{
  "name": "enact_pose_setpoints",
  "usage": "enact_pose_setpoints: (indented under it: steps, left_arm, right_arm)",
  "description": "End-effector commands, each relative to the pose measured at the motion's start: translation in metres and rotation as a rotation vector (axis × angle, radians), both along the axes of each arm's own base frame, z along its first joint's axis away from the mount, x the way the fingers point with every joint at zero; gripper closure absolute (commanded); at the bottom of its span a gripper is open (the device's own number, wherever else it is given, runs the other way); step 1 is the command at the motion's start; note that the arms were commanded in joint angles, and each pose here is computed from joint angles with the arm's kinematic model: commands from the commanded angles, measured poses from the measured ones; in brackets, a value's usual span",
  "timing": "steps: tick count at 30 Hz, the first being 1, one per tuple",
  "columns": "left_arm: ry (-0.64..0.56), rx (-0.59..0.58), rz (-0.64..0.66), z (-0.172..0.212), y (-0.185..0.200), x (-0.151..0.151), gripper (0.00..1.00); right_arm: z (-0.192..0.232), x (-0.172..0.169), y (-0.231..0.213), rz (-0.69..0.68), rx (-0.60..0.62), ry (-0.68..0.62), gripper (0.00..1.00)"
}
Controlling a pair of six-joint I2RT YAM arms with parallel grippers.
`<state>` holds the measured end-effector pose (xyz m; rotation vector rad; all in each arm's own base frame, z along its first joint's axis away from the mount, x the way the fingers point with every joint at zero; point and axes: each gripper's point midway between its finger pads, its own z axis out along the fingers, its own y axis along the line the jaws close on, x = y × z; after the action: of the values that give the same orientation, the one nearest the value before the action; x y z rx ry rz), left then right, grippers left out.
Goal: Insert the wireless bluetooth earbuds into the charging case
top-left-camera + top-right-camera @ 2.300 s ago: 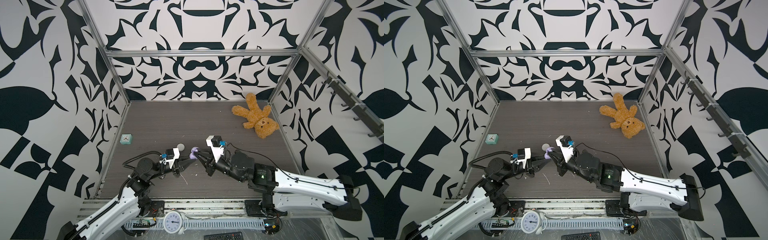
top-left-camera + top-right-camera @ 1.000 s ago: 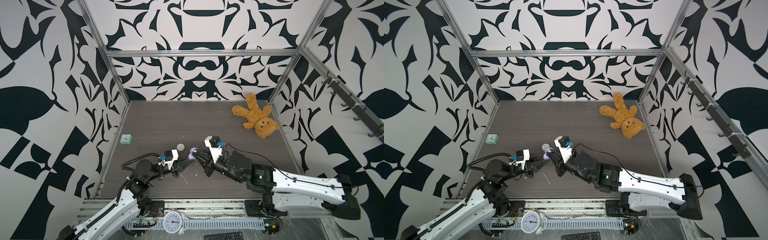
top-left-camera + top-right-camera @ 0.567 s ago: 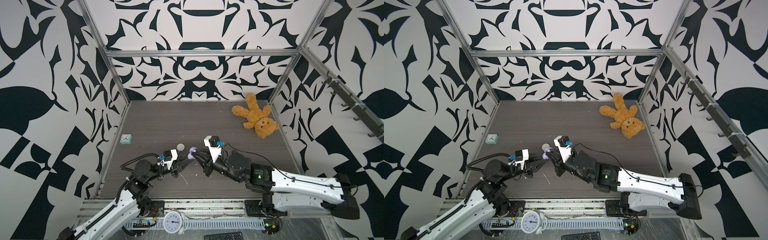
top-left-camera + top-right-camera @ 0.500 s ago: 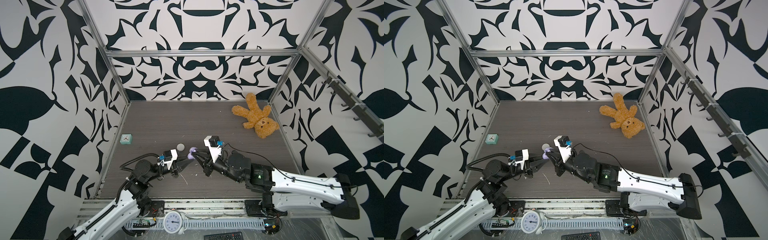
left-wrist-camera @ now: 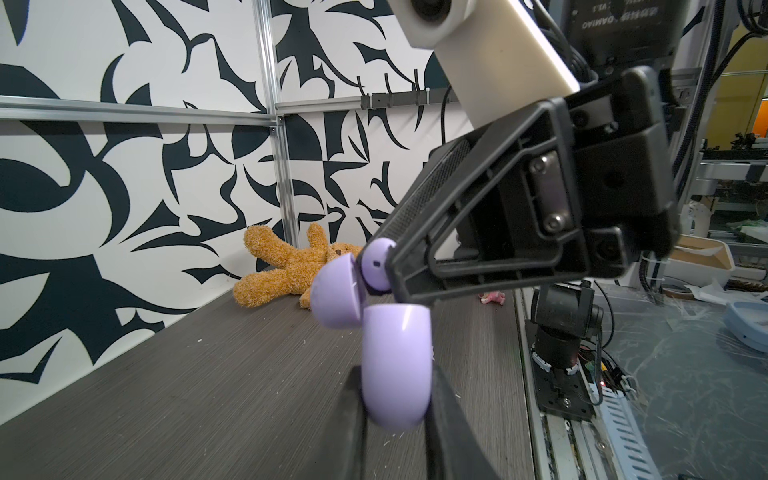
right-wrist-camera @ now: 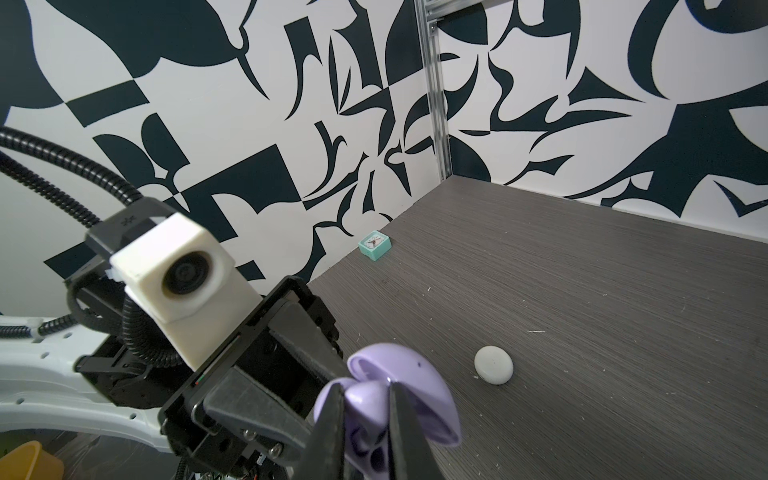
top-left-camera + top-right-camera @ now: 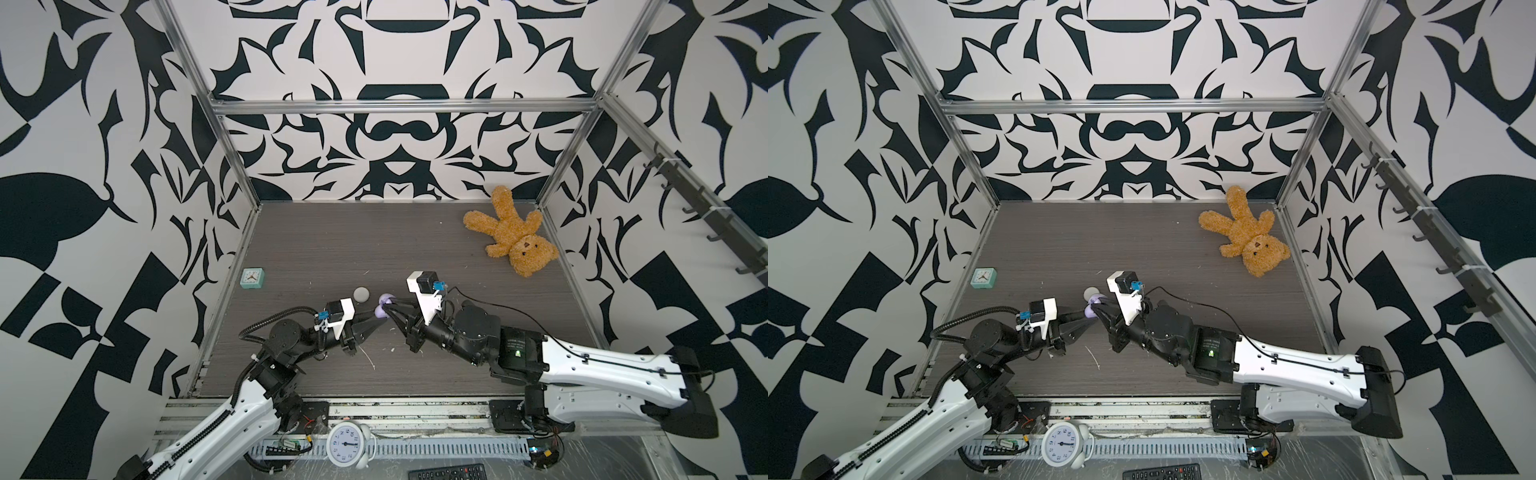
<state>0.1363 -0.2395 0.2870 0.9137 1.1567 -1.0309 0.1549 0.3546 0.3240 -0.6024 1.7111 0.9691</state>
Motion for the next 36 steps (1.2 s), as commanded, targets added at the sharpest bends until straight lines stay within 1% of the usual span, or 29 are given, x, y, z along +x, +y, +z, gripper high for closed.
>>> enact_pose_setpoints:
  steps: [1,13,20,27,36]
  left_arm:
    - [-0.114,-0.076,-0.011,0.028,0.007,-0.011,1.0]
    - [-0.112,-0.076,-0.01,0.027,0.007,-0.01,1.0]
    - [-0.11,-0.074,-0.01,0.027,0.006,-0.01,1.0]
    - [-0.108,-0.075,-0.01,0.027,0.006,-0.01,1.0]
    - [-0.105,-0.074,-0.011,0.026,0.006,-0.009,1.0]
  right_arm:
    - [-0.008,0.005,-0.004,-0.035,-0.049,0.011,0.77]
    - [-0.005,0.004,-0.005,-0.031,-0.041,0.012,0.75]
    - [-0.001,0.002,-0.006,-0.022,-0.03,0.009,0.68]
    - [0.002,-0.002,-0.004,0.006,-0.021,0.016,0.68]
    - [0.008,-0.009,-0.004,0.045,-0.004,0.016,0.63]
